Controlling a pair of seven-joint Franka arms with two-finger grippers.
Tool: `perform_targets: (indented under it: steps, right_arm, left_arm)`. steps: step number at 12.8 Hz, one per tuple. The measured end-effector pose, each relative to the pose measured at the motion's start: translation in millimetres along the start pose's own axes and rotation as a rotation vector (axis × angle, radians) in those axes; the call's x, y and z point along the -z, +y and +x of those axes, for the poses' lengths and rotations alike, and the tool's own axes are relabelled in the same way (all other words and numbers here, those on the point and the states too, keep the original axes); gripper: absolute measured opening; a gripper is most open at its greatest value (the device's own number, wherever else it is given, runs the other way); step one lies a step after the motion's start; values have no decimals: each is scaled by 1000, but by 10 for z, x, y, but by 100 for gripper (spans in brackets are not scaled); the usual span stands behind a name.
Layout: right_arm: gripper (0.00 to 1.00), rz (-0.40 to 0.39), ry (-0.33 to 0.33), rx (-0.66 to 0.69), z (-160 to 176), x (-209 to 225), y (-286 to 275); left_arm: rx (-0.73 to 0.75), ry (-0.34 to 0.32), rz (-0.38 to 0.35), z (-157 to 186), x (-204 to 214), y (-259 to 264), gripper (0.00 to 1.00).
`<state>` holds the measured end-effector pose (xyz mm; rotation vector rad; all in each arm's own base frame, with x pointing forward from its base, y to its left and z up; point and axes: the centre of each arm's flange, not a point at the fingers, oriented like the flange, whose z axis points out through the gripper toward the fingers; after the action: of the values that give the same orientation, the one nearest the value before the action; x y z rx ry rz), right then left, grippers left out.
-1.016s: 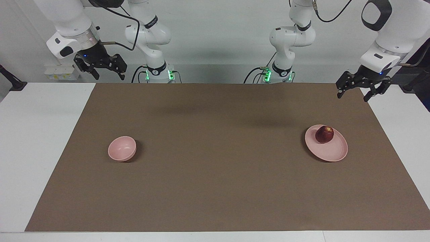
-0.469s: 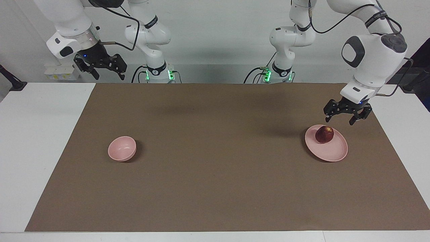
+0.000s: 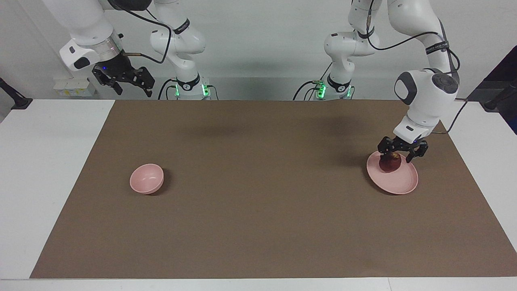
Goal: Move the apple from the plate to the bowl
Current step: 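Reach the left gripper into the pink bowl and grasp the apple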
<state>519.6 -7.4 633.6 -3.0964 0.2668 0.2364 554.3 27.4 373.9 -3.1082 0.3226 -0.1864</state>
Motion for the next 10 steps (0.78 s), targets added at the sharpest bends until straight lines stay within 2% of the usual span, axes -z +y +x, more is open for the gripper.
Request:
perform_targets:
  steps: [6, 7, 8, 9, 10]
  right_arm:
    - [100, 82, -99, -203, 3, -328, -134]
    - [100, 99, -117, -236, 8, -389, -165]
    - [100, 116, -135, -262, 17, -460, -222]
    - [100, 120, -150, -290, 23, -539, -323]
    - [100, 130, -166, -327, 33, -621, -448]
  left_arm:
    - [35, -10, 6, -214, -355, -147, 100]
    - [37, -15, 5, -238, -378, -154, 94]
    - [37, -16, 5, -245, -386, -154, 93]
    - [37, -15, 5, -243, -381, -153, 82]
    - [36, -12, 6, -240, -365, -154, 77]
